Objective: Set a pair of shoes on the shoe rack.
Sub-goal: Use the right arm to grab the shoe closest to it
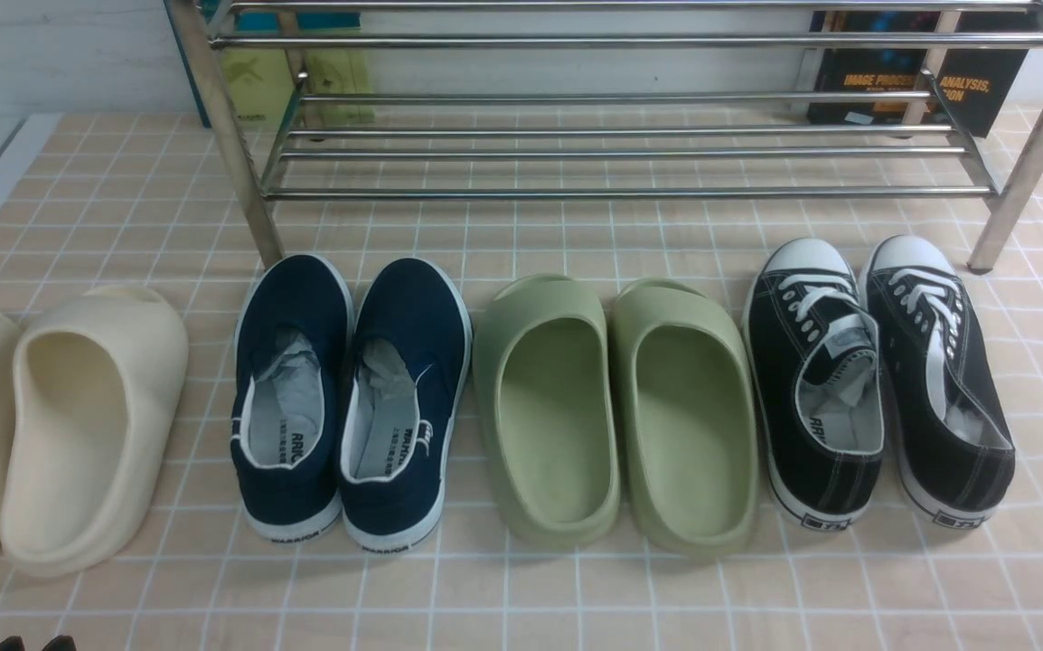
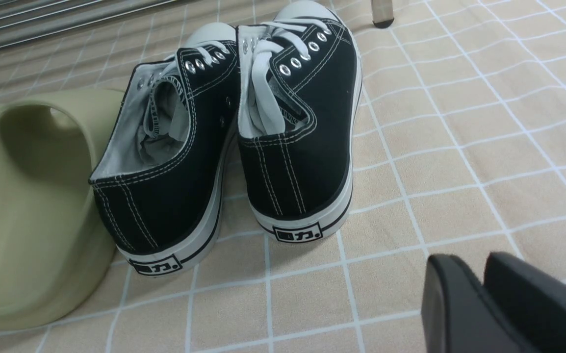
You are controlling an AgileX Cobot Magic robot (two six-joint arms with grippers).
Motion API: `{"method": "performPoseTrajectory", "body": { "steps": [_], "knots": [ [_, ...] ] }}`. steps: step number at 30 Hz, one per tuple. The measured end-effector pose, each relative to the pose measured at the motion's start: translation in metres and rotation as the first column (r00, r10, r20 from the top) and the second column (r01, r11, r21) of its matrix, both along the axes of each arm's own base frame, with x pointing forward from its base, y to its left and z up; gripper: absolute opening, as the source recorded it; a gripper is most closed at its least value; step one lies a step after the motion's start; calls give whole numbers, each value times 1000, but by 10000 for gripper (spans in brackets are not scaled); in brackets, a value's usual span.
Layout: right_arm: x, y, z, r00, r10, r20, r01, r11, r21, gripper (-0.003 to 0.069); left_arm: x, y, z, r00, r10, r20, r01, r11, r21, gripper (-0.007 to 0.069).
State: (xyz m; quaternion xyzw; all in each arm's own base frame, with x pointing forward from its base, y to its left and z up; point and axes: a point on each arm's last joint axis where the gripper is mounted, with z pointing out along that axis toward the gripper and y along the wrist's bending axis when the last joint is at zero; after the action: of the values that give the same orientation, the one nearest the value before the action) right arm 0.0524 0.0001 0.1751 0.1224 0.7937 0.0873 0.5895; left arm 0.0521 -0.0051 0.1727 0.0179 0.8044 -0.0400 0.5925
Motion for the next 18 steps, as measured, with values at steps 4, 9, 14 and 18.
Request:
{"method": "performPoseTrajectory", "body": {
  "steps": [4, 9, 14, 18],
  "knots": [
    [0, 0, 0, 1000, 0, 1, 0, 1000, 0, 115, 0, 0, 0, 1000, 0, 0, 0, 1000, 0, 239],
    [1, 0, 2, 999, -1, 38, 1, 1000, 0, 120, 0, 0, 0, 1000, 0, 0, 0, 1000, 0, 239],
    [4, -1, 24, 957, -9, 292, 9, 1000, -1, 125, 0, 0, 0, 1000, 0, 0, 0, 1000, 0, 239],
    [-1, -2, 54, 807, -18, 591, 17, 1000, 7, 132, 0, 0, 0, 1000, 0, 0, 0, 1000, 0, 239]
  ]
}}
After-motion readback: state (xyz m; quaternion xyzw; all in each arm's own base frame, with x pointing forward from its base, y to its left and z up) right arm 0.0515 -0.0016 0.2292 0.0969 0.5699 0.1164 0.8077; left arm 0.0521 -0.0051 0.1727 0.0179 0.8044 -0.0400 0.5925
